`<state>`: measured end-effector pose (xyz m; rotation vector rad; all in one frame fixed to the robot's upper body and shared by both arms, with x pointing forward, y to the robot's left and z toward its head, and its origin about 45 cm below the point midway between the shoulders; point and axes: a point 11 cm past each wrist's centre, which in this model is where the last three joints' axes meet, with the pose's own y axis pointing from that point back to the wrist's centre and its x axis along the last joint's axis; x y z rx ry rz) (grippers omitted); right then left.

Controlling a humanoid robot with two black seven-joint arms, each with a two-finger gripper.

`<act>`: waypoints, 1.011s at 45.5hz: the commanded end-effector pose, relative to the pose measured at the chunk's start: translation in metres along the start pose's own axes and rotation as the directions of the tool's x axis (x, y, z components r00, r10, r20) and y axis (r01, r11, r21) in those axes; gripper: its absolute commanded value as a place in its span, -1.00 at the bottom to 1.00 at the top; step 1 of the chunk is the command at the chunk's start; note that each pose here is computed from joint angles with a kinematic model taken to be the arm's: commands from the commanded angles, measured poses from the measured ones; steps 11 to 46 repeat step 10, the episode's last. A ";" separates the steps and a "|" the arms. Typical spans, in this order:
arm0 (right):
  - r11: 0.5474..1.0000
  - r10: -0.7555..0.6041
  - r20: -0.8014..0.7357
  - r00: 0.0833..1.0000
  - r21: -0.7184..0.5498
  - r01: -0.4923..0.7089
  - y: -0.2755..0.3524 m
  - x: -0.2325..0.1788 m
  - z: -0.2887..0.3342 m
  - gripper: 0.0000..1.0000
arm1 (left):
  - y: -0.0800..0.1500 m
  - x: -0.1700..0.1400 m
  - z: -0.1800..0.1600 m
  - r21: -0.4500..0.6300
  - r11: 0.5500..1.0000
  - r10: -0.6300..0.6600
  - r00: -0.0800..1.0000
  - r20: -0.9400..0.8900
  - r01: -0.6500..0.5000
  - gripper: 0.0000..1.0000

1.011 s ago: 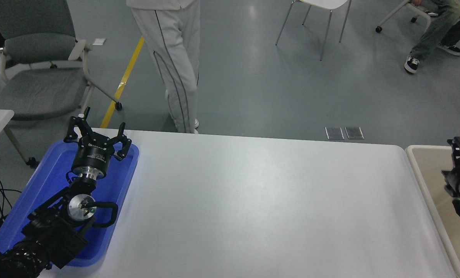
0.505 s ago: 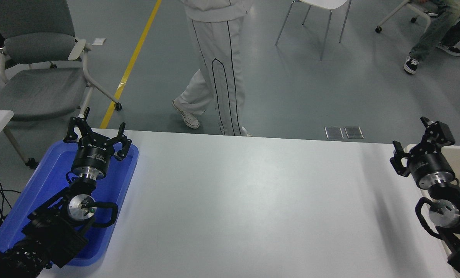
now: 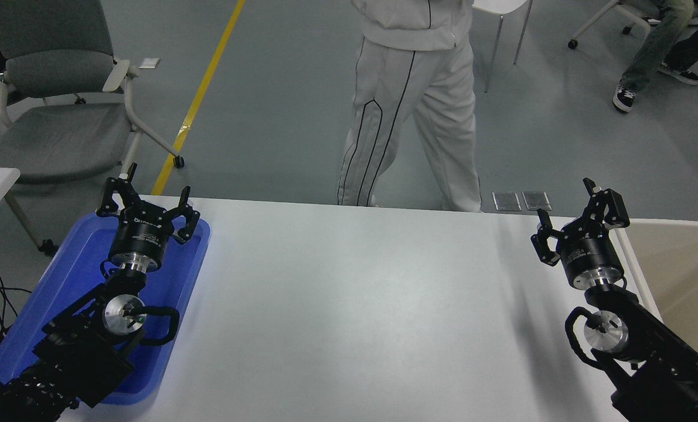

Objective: Pick up paper ball place in dustbin

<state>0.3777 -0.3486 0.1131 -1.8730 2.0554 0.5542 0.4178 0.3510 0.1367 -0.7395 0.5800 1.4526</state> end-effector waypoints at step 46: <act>1.000 0.005 -0.019 1.000 -0.007 -0.005 0.001 -0.002 0.004 1.00 | 0.000 0.000 0.001 0.000 1.000 0.001 1.000 0.001 -0.001 1.00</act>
